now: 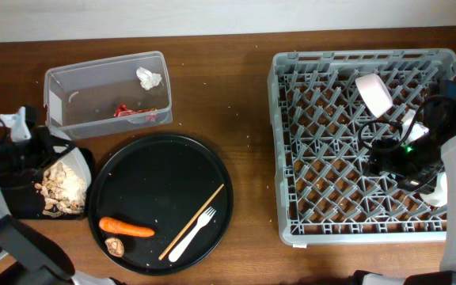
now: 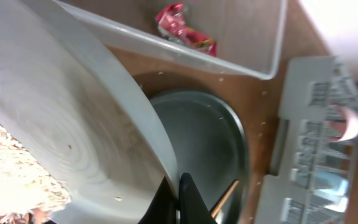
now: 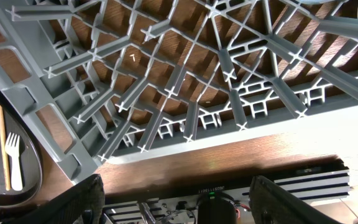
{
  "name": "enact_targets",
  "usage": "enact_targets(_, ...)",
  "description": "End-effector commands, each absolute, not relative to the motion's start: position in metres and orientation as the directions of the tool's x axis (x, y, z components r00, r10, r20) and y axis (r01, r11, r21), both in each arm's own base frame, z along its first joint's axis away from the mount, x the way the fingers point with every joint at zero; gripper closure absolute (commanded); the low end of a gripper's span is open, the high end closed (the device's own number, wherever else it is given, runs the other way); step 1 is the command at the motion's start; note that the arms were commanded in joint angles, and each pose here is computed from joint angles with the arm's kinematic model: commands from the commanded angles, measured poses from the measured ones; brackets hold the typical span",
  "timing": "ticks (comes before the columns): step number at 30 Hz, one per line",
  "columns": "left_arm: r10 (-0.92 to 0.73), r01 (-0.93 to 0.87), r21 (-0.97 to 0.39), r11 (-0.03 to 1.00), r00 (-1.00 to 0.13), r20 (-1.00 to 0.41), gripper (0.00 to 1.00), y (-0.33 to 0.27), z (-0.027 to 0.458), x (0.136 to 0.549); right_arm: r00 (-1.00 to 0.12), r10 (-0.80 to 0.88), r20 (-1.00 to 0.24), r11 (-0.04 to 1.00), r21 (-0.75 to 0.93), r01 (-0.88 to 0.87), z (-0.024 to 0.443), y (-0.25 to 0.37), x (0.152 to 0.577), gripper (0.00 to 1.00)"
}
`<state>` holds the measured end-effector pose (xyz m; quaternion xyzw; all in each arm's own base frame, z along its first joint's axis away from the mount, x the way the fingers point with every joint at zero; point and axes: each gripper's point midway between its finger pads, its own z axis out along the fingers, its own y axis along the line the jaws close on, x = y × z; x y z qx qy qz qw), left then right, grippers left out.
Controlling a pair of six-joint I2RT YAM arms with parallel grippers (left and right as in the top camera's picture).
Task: Sort waste into correct bins and load items into the dishwasher rack
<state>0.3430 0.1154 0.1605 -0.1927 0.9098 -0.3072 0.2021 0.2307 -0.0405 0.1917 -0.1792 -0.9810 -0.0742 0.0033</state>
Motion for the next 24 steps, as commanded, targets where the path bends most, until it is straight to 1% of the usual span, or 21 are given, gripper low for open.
enact_targets(1, -0.491, -0.138, -0.705, 0.696, -0.808, -0.326, 1.0, 0.118, 0.189, 0.345, -0.937, 0.348, 0.021, 0.928, 0.133, 0.348, 0.194, -0.042, 0.227, 0.22)
enact_targets(5, -0.54, -0.124, -0.753, 0.647, -0.772, -0.337, 1.0, 0.127, 0.201, 0.342, -0.937, 0.348, 0.02, 0.928, 0.133, 0.347, 0.194, -0.042, 0.227, 0.22)
enact_targets(12, -0.58, -0.108, -0.765, 0.635, -0.721, -0.379, 1.0, 0.141, 0.219, 0.333, -0.937, 0.348, 0.017, 0.929, 0.126, 0.348, 0.194, -0.043, 0.227, 0.22)
enact_targets(14, -0.551, 0.013, -0.782, 0.623, -0.702, -0.45, 1.0, 0.135, 0.235, 0.335, -0.937, 0.348, 0.017, 0.929, 0.126, 0.347, 0.194, -0.043, 0.227, 0.22)
enact_targets(15, -0.545, 0.046, -0.786, 0.617, -0.695, -0.468, 1.0, 0.133, 0.239, 0.336, -0.937, 0.348, 0.017, 0.929, 0.126, 0.347, 0.194, -0.043, 0.227, 0.22)
enact_targets(17, -0.535, 0.015, -0.766, 0.643, -0.707, -0.463, 1.0, 0.136, 0.232, 0.334, -0.937, 0.348, 0.017, 0.929, 0.126, 0.347, 0.194, -0.043, 0.227, 0.22)
enact_targets(18, -0.535, 0.028, -0.772, 0.635, -0.705, -0.466, 1.0, 0.134, 0.234, 0.334, -0.937, 0.349, 0.017, 0.929, 0.126, 0.348, 0.194, -0.043, 0.227, 0.22)
enact_targets(20, -0.505, 0.165, -0.771, 0.615, -0.668, -0.546, 1.0, 0.125, 0.252, 0.336, -0.937, 0.348, 0.017, 0.929, 0.126, 0.347, 0.194, -0.043, 0.227, 0.22)
enact_targets(21, -0.516, 0.15, -0.778, 0.61, -0.67, -0.534, 1.0, 0.126, 0.251, 0.336, -0.937, 0.348, 0.017, 0.929, 0.126, 0.347, 0.194, -0.043, 0.227, 0.22)
enact_targets(22, -0.542, 0.058, -0.785, 0.617, -0.692, -0.477, 1.0, 0.133, 0.241, 0.335, -0.937, 0.349, 0.017, 0.929, 0.126, 0.348, 0.194, -0.043, 0.227, 0.22)
enact_targets(23, -0.55, 0.012, -0.777, 0.629, -0.7, -0.456, 1.0, 0.137, 0.234, 0.334, -0.937, 0.349, 0.017, 0.929, 0.126, 0.348, 0.194, -0.043, 0.227, 0.22)
enact_targets(24, -0.543, 0.02, -0.772, 0.635, -0.7, -0.465, 1.0, 0.137, 0.234, 0.334, -0.937, 0.348, 0.017, 0.929, 0.126, 0.347, 0.194, -0.043, 0.227, 0.22)
